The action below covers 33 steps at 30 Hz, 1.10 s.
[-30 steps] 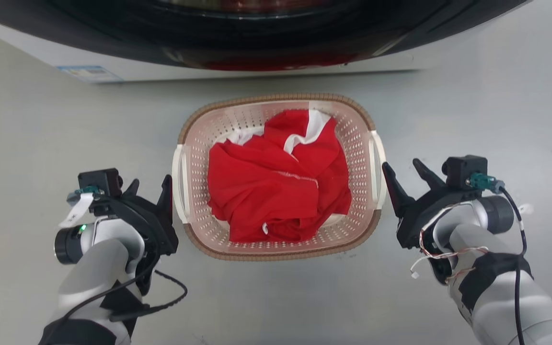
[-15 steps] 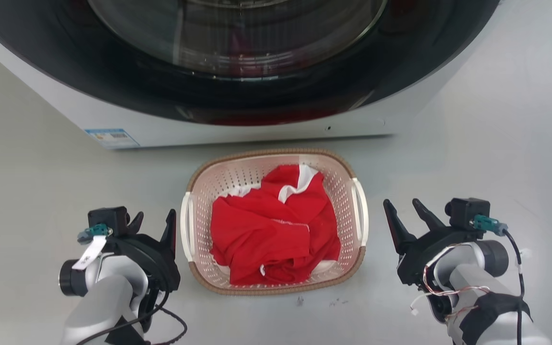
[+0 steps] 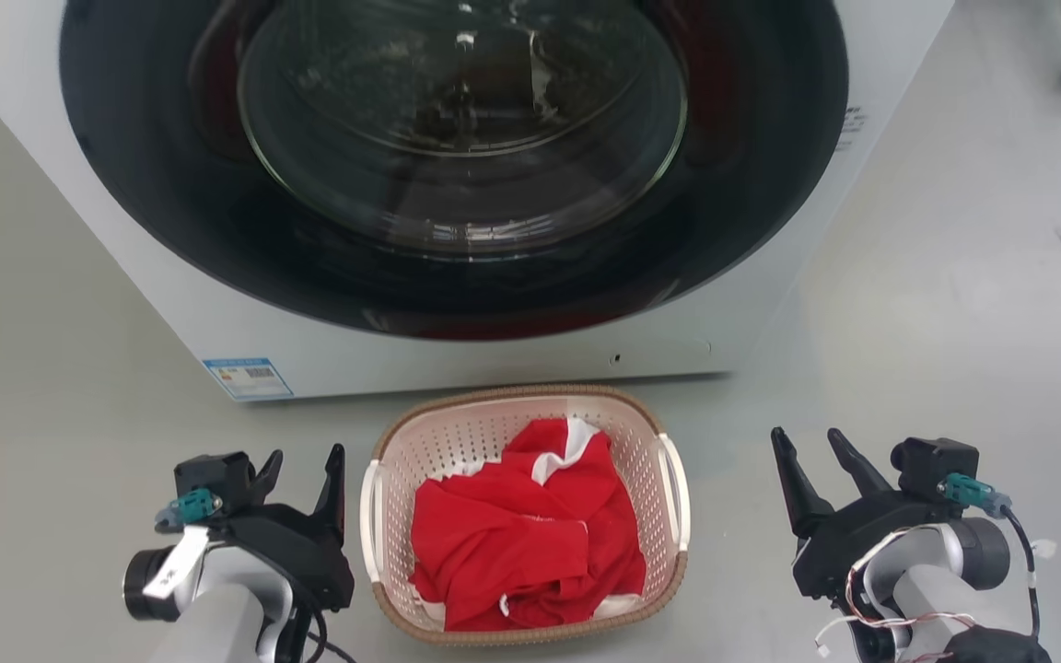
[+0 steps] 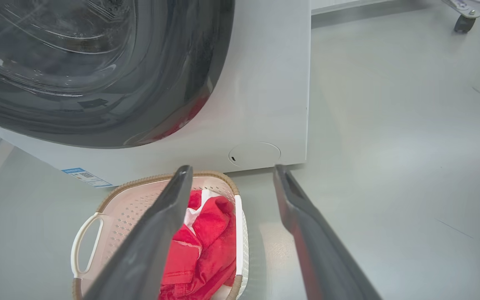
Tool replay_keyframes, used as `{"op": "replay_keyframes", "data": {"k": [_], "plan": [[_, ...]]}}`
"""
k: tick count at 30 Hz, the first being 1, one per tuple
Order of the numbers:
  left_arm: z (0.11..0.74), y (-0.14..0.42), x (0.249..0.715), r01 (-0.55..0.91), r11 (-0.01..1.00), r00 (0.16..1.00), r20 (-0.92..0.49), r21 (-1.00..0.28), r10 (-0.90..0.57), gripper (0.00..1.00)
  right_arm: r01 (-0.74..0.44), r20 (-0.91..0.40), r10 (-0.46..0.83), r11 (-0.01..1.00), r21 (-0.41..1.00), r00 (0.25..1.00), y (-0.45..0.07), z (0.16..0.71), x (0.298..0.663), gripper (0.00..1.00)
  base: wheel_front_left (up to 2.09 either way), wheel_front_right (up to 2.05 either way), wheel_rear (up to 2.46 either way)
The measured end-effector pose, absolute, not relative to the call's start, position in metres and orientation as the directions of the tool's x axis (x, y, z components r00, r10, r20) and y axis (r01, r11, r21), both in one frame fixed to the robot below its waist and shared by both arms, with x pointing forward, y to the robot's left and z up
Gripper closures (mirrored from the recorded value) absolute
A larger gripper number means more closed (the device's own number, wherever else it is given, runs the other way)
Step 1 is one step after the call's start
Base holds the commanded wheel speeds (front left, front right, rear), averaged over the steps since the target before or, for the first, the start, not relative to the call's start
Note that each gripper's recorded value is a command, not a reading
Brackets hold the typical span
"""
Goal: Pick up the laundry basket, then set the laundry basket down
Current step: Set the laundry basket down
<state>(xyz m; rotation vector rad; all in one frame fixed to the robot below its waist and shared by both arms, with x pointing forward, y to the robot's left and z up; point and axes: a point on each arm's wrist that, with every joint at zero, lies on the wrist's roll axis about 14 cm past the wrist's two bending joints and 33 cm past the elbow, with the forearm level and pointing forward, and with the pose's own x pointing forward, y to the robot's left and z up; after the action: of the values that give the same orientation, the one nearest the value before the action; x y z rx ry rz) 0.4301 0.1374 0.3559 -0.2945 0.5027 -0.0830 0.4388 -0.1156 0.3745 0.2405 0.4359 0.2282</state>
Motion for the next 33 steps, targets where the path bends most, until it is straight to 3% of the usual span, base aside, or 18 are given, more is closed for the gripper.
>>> {"op": "replay_keyframes", "data": {"k": [17, 33], "plan": [[0.442, 0.141, 0.405, 0.07, 0.971, 0.976, -0.184, -0.228, -0.113, 0.0, -0.192, -0.139, 0.219, 0.964, 0.184, 0.966, -0.13, 0.459, 0.417, 0.0, 0.0, 0.0, 0.0], [0.501, 0.152, 0.368, 0.072, 0.977, 0.997, 0.029, -0.203, -0.067, 0.0, -0.187, 0.031, 0.184, 0.972, 0.144, 0.982, -0.134, 0.506, 0.384, 0.0, 0.0, 0.0, 0.0]]}}
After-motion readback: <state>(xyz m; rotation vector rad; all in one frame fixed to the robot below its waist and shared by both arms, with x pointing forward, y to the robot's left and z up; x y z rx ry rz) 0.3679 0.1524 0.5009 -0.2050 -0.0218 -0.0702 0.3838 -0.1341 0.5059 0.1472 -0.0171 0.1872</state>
